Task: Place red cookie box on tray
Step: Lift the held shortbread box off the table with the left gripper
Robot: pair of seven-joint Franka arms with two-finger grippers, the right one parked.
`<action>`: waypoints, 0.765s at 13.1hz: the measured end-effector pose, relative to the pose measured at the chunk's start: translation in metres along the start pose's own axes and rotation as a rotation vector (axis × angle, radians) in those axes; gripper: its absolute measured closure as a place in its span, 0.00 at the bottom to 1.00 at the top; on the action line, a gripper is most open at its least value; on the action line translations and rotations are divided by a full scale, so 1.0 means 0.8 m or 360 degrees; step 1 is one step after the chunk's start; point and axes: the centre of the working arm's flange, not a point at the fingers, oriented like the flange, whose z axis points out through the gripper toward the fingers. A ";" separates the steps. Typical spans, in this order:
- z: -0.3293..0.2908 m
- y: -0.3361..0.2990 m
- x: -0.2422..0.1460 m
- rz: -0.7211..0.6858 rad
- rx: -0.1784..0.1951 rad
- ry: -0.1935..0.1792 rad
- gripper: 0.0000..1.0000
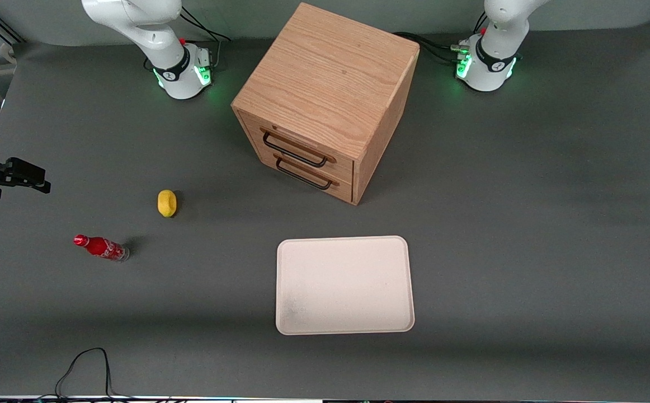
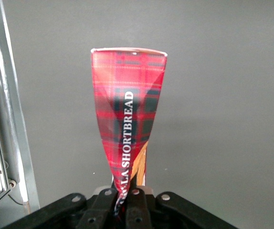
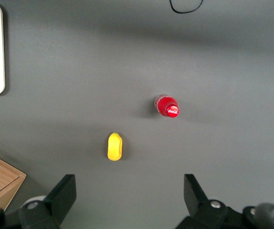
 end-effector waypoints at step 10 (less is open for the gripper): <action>-0.039 0.446 0.156 0.0004 0.0038 0.0026 0.96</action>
